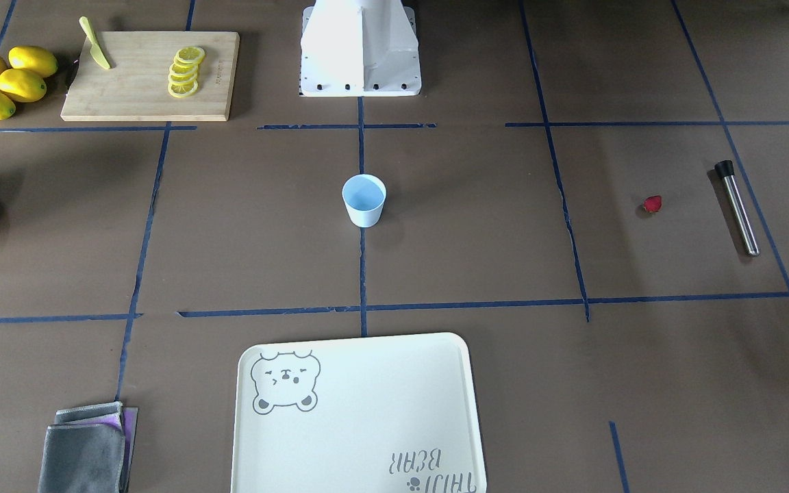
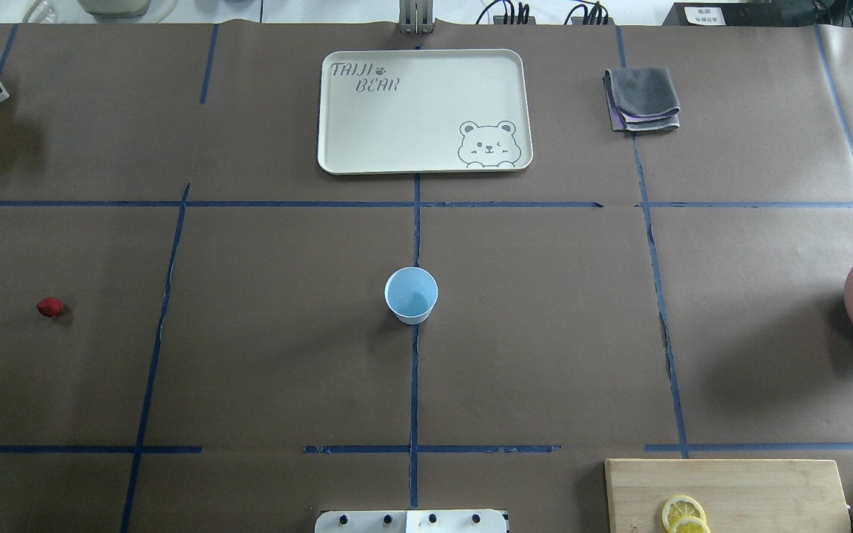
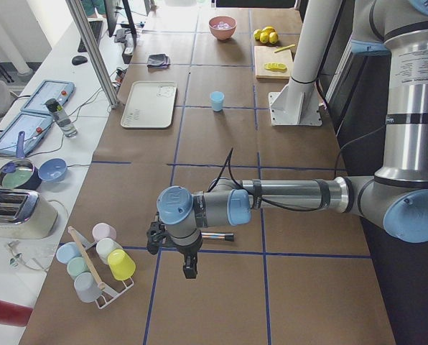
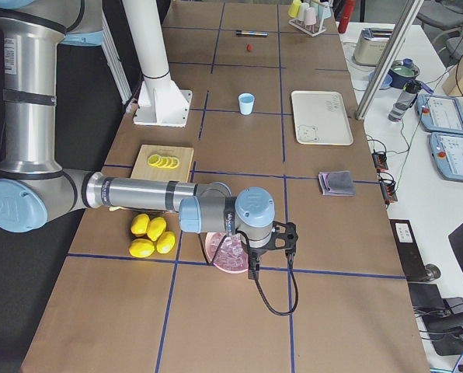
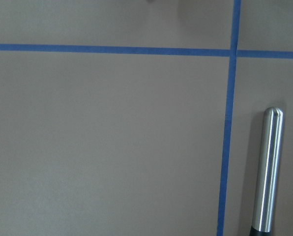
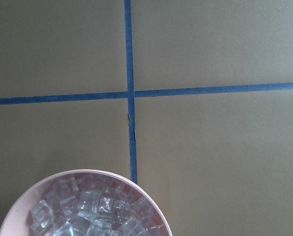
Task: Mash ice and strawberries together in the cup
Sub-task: 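Position the right gripper above the pink bowl of ice cubes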
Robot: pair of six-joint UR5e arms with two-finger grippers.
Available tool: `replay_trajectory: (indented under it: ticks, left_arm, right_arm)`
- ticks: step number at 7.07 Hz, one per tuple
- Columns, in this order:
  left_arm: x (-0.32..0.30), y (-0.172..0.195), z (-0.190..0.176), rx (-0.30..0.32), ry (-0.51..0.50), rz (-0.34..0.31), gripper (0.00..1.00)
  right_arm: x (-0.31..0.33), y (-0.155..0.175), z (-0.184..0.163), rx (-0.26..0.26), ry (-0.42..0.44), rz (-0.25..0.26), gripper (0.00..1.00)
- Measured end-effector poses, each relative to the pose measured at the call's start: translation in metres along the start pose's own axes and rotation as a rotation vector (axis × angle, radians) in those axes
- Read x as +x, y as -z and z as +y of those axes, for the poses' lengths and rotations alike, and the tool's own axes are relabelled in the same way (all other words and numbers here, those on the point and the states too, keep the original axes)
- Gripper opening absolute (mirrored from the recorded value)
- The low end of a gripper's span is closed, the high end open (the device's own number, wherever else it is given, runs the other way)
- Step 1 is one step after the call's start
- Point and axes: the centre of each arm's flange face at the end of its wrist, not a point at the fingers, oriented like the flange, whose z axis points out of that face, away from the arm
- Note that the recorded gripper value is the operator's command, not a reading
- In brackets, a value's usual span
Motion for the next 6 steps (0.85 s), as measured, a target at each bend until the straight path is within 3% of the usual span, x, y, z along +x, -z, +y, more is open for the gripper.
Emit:
replay_trajectory:
  ticks: [3,6]
  left_arm:
    - [0.014,0.012,-0.002,0.025,-0.027,0.001,1.00]
    - [0.027,0.020,-0.011,0.042,-0.053,-0.004,1.00]
  right_arm:
    - [-0.018,0.017,-0.003,0.034,0.035,-0.008,0.99]
    - [-0.025,0.017,0.002,0.025,0.037,-0.088,0.99]
